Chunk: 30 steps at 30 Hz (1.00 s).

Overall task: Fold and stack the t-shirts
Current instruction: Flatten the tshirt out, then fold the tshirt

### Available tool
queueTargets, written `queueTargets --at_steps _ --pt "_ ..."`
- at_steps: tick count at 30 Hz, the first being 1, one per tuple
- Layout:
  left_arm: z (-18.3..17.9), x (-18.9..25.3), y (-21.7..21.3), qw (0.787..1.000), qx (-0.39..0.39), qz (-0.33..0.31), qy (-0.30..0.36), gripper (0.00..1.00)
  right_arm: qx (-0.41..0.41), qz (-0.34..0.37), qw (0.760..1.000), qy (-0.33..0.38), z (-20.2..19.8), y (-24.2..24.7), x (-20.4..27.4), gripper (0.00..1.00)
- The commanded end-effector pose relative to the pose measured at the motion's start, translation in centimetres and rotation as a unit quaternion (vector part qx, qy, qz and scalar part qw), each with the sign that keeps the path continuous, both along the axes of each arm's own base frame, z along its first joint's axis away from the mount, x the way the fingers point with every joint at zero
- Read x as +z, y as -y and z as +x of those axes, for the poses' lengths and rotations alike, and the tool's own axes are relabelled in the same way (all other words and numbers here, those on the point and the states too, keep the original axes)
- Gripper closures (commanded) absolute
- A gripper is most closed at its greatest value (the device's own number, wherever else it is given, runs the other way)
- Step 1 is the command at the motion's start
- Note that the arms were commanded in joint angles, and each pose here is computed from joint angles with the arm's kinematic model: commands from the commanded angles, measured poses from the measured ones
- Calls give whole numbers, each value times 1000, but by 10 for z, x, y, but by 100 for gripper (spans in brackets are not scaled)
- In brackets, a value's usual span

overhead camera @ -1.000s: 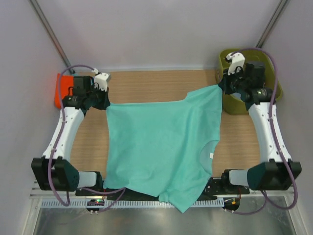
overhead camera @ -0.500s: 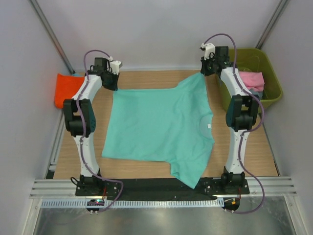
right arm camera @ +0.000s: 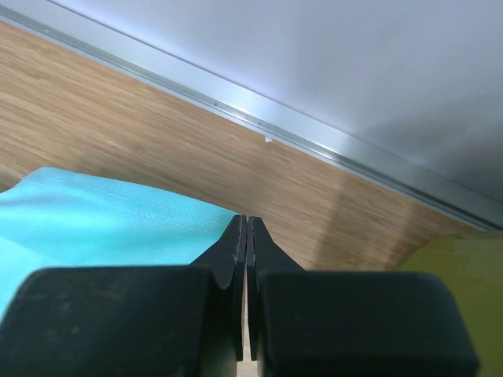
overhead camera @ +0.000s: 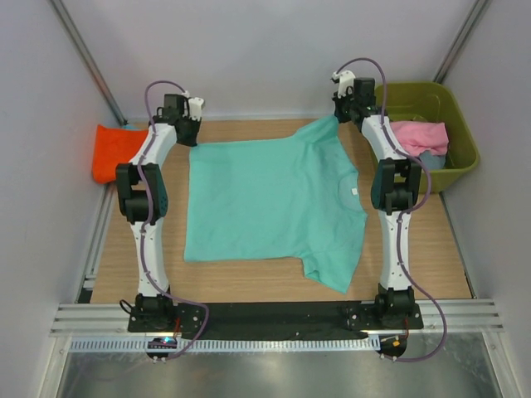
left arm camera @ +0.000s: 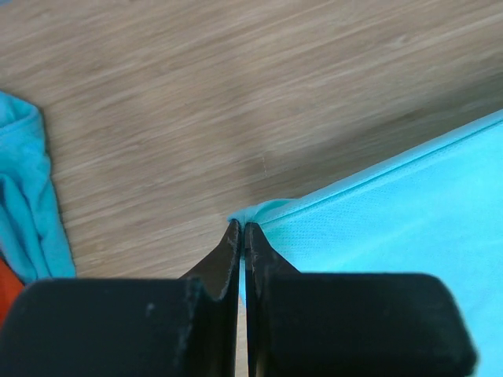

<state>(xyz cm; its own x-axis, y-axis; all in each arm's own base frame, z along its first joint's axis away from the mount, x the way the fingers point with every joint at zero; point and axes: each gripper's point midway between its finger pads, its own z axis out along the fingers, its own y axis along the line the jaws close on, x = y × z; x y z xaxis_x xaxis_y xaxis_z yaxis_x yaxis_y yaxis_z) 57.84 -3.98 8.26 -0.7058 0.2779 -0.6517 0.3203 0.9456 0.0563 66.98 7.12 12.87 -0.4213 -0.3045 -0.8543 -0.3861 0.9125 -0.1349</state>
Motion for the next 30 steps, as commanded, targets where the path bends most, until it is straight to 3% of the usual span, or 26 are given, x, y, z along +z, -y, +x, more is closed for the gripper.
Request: queueTargets --at_steps 1,9,12,19,30 --pt "28 43 -4 997 17 -5 71 100 1 0 997 82 14 -9 65 99" --pt "8 97 19 995 -16 -43 89 100 17 -12 996 82 -37 -9 118 99" --pt "-14 88 23 997 -28 -50 54 100 21 -12 998 60 -59 -8 112 99" --pt "-61 95 22 997 -35 -49 39 100 28 -12 999 39 -118 -6 118 99" --pt "-104 90 20 998 -33 -51 16 100 39 -14 999 -1 -181 -3 88 99"
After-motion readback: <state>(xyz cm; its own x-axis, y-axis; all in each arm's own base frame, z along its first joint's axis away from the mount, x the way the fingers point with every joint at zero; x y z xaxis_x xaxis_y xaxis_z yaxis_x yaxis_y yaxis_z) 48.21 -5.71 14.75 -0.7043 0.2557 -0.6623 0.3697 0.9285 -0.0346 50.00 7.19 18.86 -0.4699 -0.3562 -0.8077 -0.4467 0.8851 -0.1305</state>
